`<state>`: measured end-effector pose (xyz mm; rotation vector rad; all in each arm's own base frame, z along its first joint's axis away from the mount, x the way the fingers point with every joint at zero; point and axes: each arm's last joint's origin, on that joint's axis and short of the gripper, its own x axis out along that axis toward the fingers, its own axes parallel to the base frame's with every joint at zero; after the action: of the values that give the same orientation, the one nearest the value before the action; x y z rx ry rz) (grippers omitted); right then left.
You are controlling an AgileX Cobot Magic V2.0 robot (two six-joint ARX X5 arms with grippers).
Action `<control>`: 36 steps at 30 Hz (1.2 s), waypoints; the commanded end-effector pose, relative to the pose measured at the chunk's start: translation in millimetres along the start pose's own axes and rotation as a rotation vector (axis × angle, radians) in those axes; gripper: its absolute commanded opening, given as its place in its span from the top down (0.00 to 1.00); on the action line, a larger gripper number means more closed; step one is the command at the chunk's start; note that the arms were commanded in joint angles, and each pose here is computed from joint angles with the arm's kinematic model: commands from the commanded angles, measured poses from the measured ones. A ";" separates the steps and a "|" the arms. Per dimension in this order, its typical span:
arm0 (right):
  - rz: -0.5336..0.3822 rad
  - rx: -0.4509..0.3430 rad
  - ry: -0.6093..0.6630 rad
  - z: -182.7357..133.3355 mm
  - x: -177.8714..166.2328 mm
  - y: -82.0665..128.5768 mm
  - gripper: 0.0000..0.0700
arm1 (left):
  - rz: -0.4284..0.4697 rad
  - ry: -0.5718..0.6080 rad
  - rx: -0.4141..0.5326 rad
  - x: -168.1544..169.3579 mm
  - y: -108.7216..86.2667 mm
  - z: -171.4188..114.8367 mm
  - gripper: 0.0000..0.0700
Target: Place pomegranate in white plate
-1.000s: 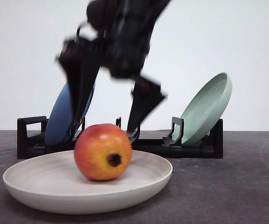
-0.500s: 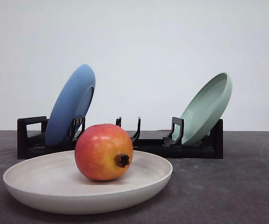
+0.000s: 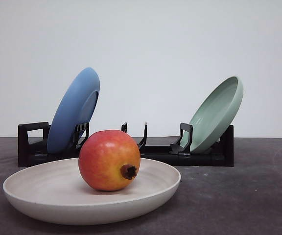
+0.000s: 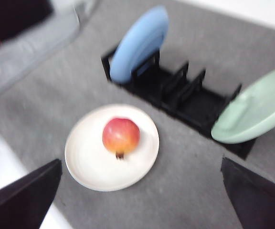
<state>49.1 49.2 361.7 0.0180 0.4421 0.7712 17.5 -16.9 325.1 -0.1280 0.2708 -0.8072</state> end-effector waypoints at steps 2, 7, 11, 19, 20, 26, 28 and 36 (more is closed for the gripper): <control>0.017 0.041 -0.045 -14.5 1.5 -1.9 0.00 | -0.014 -0.024 0.023 -1.0 -0.8 3.3 0.21; 0.019 0.041 -0.056 -28.4 2.4 -4.4 0.00 | -0.014 -0.023 0.023 -0.9 -0.8 3.2 0.21; 0.019 0.041 -0.053 -28.8 2.7 -4.5 0.01 | -0.014 -0.019 0.024 -0.9 -0.7 2.9 0.70; 0.020 0.026 -0.056 -28.6 2.6 -4.4 0.92 | -0.011 -0.017 0.036 -1.0 -0.5 2.7 1.00; 0.020 0.026 -0.057 -28.4 2.5 -4.4 0.92 | -0.012 -0.017 0.036 -1.0 -0.6 2.7 1.00; 0.021 0.026 -0.057 -28.4 2.5 -4.4 0.92 | -0.012 -0.017 0.036 -1.0 -0.6 2.7 1.00; 0.021 0.026 -0.057 -28.4 2.5 -4.4 0.92 | -0.012 -0.017 0.036 -1.0 -0.6 2.7 1.00; 0.020 0.026 -0.057 -28.4 2.5 -4.4 0.92 | 0.016 -0.034 0.026 1.3 0.0 0.7 1.00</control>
<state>43.0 43.5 331.2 0.0690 0.4147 0.7705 18.6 -18.7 324.0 -0.1181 0.2469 -0.7976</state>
